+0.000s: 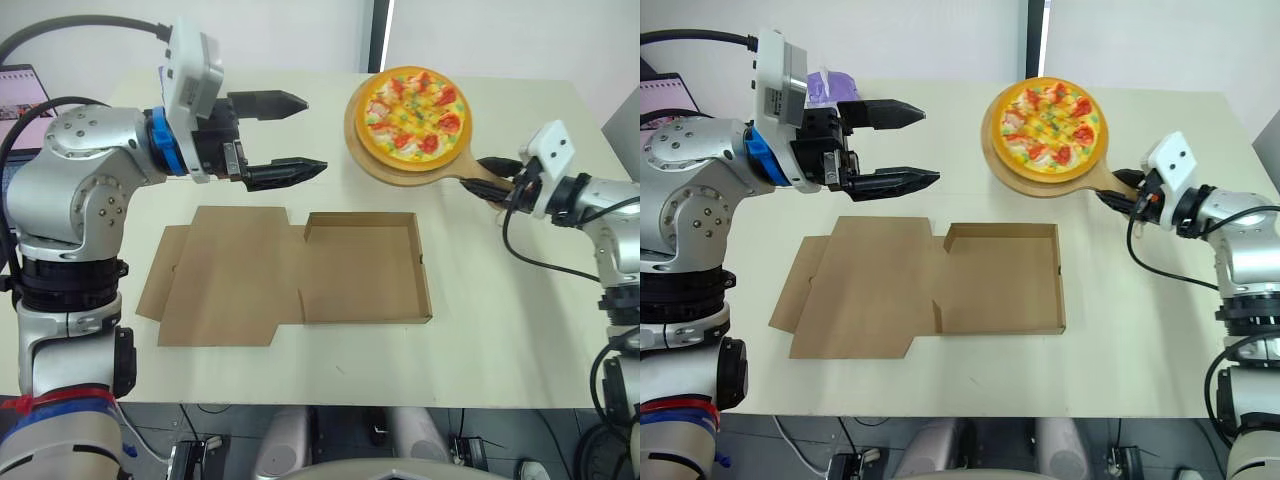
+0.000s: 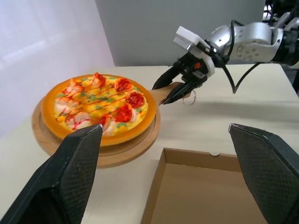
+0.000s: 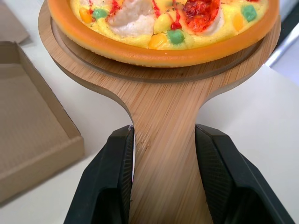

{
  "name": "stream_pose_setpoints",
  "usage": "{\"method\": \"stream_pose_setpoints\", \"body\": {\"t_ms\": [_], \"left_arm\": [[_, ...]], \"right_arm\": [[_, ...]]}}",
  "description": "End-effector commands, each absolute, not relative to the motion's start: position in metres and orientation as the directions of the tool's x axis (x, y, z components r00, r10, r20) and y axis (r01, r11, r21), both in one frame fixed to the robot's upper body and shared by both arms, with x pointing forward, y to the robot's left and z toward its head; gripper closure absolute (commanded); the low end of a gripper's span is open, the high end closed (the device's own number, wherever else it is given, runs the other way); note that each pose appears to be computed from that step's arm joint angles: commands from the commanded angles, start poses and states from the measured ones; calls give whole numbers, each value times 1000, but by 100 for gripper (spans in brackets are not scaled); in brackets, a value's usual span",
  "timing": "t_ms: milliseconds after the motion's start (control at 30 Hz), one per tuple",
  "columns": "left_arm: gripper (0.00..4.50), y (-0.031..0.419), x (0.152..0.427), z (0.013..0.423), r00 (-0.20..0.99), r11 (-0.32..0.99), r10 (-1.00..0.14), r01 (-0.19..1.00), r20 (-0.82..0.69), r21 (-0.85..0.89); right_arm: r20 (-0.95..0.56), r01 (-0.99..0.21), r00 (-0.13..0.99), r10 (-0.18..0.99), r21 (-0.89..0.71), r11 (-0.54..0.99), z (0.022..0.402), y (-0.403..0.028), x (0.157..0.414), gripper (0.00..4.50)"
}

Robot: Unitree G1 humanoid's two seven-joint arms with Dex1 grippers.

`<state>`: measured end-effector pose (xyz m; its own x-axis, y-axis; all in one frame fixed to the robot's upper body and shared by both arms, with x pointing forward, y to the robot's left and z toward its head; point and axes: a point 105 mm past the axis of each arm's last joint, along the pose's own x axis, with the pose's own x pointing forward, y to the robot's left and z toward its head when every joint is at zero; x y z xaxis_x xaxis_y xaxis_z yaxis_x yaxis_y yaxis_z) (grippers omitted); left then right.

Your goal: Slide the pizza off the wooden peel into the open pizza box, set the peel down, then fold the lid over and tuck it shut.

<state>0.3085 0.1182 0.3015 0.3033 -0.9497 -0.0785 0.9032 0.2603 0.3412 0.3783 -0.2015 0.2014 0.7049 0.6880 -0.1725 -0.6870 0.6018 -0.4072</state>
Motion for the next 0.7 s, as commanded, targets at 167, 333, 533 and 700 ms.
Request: {"method": "stream_pose_setpoints", "body": {"t_ms": [167, 333, 533, 700], "left_arm": [[0, 133, 294, 305, 338, 284, -936, 889, -95, 361], [0, 136, 293, 299, 343, 285, -931, 895, -122, 345], [0, 135, 292, 292, 329, 258, -930, 902, -164, 345], [0, 136, 293, 291, 326, 253, -930, 903, -170, 347]], "right_arm": [[-106, -712, 633, 767, -469, 523, 218, -185, 362, 283], [-106, -713, 618, 779, -492, 499, 212, -180, 357, 283], [-99, -676, 617, 781, -574, 462, 205, -180, 354, 283], [-92, -667, 630, 771, -573, 476, 202, -185, 356, 283]]}}
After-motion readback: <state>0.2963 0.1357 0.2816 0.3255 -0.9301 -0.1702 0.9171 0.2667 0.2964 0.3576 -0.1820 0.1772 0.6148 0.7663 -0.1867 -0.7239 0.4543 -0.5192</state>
